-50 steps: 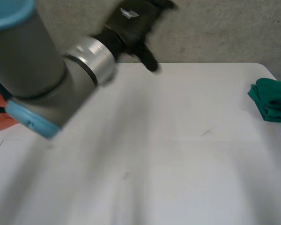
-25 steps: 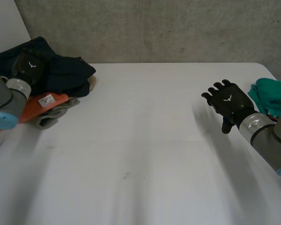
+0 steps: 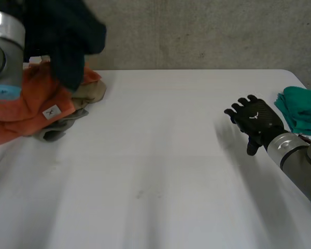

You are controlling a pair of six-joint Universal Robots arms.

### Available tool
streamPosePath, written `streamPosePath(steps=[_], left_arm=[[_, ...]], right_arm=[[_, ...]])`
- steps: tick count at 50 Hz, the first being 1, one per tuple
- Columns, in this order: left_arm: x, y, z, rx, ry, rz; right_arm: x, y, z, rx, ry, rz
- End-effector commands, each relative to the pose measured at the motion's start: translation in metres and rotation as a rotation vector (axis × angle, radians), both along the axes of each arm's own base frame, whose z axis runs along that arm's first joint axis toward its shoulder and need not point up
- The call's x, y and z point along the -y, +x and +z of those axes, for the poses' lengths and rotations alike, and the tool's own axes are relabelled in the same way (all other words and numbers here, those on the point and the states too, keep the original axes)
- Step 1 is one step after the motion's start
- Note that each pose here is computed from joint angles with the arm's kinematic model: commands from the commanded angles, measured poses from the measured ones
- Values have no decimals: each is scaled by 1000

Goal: Fold the laundry.

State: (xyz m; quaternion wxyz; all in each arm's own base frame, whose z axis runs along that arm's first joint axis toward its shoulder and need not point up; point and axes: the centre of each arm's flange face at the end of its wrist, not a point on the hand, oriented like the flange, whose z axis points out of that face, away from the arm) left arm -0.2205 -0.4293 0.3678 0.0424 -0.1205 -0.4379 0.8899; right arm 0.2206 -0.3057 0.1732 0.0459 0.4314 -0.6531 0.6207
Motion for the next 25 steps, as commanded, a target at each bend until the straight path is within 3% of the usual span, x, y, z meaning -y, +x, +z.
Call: streamPosePath(steps=[1,7,12,20,25], left_arm=[[-89,-52,42,-132,43,-389],[-105,-75,8,-103,229,-471],[-107,-106,-72,-41,513,-512],[-97,-117,-181,104,788,-455],[-88,-115,-198,217,784,-392]], right_arm=[[-1,-2,13,29,-24,-18],[3,-12,26,102,-22,-75],[14,-30,38,171,-32,-142],[24,-46,42,227,-20,-201],[19,-44,37,226,14,-201]])
